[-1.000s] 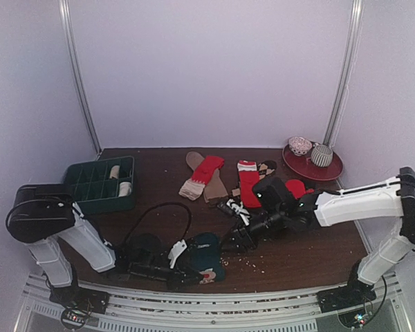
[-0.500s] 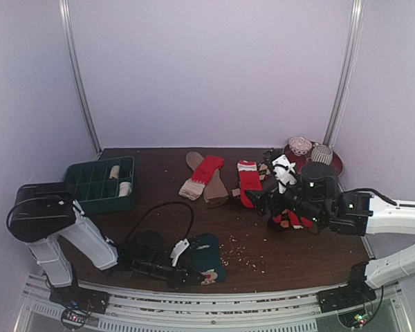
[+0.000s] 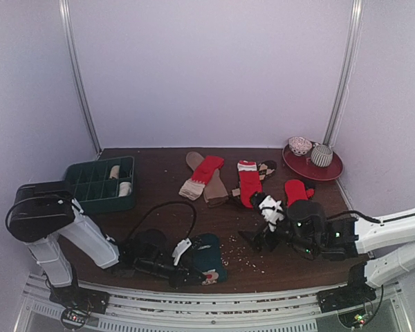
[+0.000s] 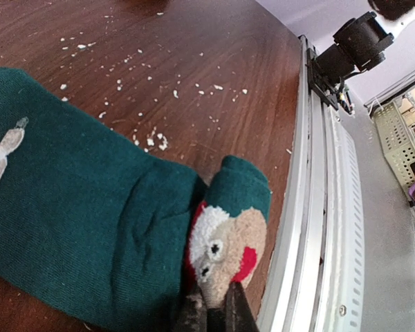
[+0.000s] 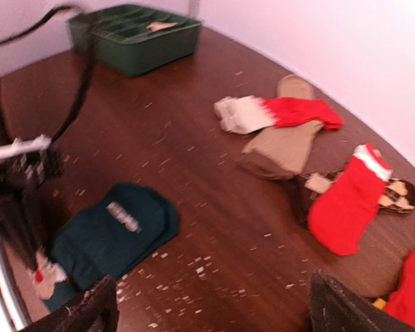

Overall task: Roll the socks
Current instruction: Roll a pair of socks at the center of the board.

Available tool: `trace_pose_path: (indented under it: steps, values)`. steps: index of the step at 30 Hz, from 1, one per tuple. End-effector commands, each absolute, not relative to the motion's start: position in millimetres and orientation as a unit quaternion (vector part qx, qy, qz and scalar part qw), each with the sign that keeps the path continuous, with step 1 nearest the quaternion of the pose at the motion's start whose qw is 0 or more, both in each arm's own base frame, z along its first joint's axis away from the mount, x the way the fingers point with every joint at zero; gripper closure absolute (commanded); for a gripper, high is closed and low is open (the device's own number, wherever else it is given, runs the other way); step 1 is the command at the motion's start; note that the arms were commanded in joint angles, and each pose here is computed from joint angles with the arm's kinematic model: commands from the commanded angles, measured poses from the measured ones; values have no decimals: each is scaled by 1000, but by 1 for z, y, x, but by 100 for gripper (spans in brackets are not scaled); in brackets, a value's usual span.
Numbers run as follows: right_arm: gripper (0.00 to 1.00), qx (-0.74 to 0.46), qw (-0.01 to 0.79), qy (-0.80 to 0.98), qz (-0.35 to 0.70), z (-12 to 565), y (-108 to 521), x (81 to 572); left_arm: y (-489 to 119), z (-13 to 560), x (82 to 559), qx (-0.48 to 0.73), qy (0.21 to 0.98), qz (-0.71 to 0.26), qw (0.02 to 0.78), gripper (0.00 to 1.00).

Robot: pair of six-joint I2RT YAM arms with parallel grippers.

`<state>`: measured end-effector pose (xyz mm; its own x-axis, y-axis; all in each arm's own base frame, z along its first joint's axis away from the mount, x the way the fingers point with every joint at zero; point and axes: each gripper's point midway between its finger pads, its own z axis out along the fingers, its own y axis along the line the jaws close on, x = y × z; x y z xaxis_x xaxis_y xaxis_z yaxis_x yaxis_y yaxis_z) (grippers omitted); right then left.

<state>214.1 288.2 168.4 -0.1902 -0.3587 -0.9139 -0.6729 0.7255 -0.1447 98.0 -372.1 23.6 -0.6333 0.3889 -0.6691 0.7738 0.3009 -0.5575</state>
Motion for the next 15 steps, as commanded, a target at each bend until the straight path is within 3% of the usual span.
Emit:
trace_pose_path:
  steps: [1, 6, 15]
  values:
    - [5, -488, 450, 717, 211, 116, 336, 144, -323, -41, 82, 365, 849, -363, 116, 100]
    - [8, -593, 423, 651, 215, 93, 368, 89, -322, -43, 82, 364, 851, -362, 113, 100]
    - [11, -658, 431, 592, 174, 77, 393, 85, -318, -45, 79, 363, 853, -358, 106, 100]
